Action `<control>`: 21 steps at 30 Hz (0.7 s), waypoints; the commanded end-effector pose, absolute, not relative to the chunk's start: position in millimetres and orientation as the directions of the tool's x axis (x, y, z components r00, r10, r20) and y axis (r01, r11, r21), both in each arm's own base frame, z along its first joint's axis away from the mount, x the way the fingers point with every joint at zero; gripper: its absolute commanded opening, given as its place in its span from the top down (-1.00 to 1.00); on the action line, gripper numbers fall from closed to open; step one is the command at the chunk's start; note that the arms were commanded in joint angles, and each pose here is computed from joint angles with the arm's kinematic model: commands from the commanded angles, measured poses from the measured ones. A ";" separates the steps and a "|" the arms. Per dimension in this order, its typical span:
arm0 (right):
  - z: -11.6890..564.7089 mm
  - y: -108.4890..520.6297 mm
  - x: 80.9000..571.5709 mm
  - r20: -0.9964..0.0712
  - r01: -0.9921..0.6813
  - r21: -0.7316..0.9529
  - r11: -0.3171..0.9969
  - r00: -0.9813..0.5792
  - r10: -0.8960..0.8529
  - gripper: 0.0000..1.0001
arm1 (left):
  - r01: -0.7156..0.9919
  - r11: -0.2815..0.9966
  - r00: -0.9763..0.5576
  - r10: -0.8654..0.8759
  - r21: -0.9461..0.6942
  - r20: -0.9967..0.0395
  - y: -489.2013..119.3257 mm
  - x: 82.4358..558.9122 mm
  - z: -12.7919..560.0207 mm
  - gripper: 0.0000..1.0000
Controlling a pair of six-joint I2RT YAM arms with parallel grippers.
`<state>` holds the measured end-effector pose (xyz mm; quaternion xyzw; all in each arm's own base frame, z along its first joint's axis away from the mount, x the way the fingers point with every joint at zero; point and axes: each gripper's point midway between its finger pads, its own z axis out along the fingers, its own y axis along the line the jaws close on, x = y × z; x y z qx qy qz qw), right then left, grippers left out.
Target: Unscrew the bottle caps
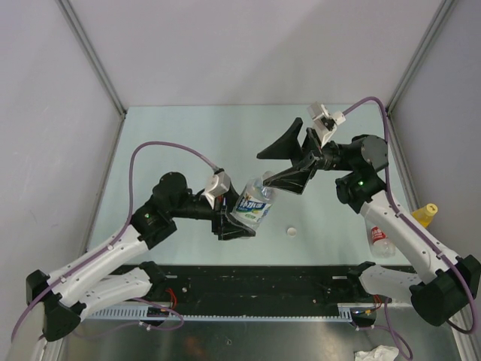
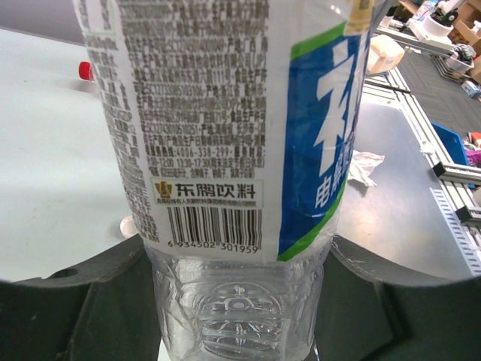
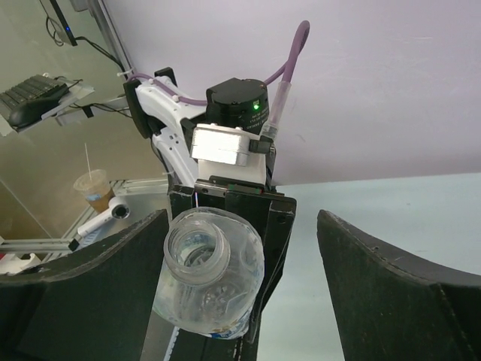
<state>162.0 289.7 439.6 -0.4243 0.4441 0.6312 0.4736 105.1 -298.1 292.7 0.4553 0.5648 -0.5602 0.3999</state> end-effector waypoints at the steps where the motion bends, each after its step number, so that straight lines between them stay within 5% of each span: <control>1: 433.5 290.9 135.8 -0.971 -0.952 0.135 -0.276 -0.182 0.155 -0.74 | 0.983 0.084 -0.153 -0.091 -0.161 -0.984 -296.7 132.0 336.8 1.00; 7: 436.4 289.7 130.4 -0.972 -0.949 0.125 -0.290 -0.176 0.158 -0.90 | 0.962 0.196 -0.178 -0.073 -0.189 -0.981 -295.4 152.1 326.5 1.00; 13: 434.9 290.8 136.6 -0.970 -0.958 0.134 -0.252 -0.179 0.164 -0.85 | 0.960 0.207 -0.181 -0.064 -0.190 -0.981 -293.9 152.6 324.0 1.00; 16: 437.1 291.6 140.0 -0.967 -0.963 0.138 -0.232 -0.181 0.178 -0.74 | 0.965 0.191 -0.171 -0.062 -0.180 -0.983 -293.2 149.1 324.7 1.00; 21: 442.7 292.6 151.3 -0.958 -0.972 0.153 -0.180 -0.191 0.216 -0.28 | 0.972 0.156 -0.172 -0.048 -0.178 -0.984 -294.6 143.0 321.6 1.00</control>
